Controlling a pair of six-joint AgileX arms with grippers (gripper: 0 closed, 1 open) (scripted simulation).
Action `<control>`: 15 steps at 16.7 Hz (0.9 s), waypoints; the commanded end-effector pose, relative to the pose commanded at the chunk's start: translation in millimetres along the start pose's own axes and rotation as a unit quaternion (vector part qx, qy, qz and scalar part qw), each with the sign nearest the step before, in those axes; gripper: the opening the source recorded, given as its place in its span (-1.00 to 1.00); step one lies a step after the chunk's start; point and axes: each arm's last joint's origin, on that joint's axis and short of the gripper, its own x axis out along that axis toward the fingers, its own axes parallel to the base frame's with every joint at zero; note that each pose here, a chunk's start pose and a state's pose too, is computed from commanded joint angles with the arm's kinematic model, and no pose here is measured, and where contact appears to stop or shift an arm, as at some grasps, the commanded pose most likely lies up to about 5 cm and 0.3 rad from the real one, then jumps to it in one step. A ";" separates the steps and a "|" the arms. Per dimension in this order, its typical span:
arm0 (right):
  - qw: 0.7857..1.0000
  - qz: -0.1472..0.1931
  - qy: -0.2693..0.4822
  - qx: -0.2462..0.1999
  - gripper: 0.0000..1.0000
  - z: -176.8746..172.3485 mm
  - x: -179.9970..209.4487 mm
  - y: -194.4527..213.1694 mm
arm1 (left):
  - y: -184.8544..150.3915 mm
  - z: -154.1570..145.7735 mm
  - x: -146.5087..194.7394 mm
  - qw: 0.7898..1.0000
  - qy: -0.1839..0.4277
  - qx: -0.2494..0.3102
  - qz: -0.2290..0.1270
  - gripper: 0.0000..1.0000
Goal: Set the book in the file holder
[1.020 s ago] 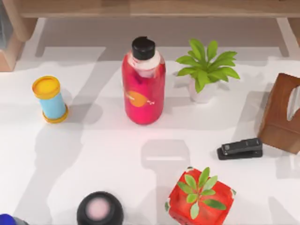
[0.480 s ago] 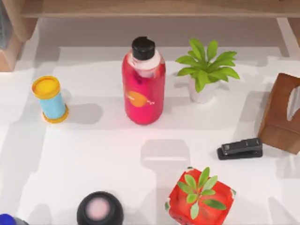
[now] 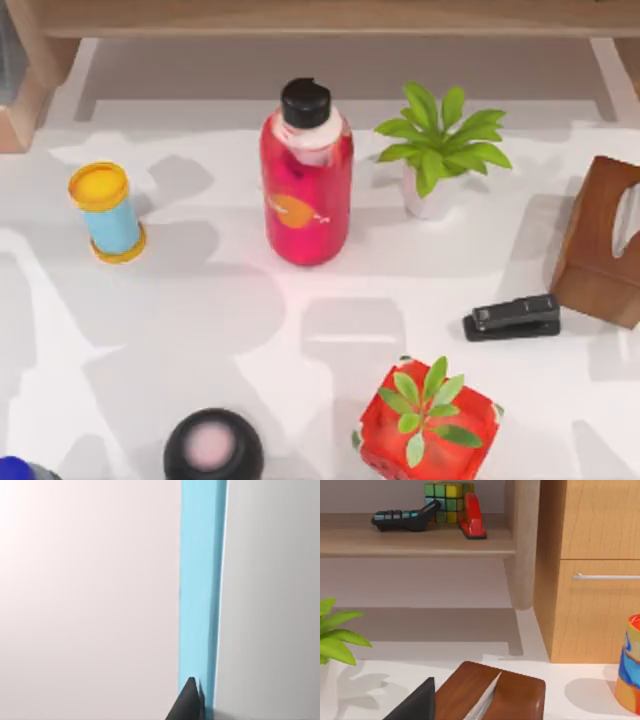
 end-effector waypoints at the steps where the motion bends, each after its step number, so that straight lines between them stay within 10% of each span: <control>1: 1.000 0.000 0.000 0.000 1.00 0.0 0.0 0.0 | -7.8 -31.4 2.3 0.999 0.019 0.031 -0.015 -1.00; 7: 1.000 0.000 0.000 0.000 1.00 0.0 0.0 0.0 | -69.0 -153.2 -21.6 0.975 0.020 0.182 -0.126 -1.00; 15: 1.000 0.000 0.000 0.000 1.00 0.0 0.0 0.0 | -137.5 -111.7 -47.7 0.906 -0.228 0.318 -0.161 -1.00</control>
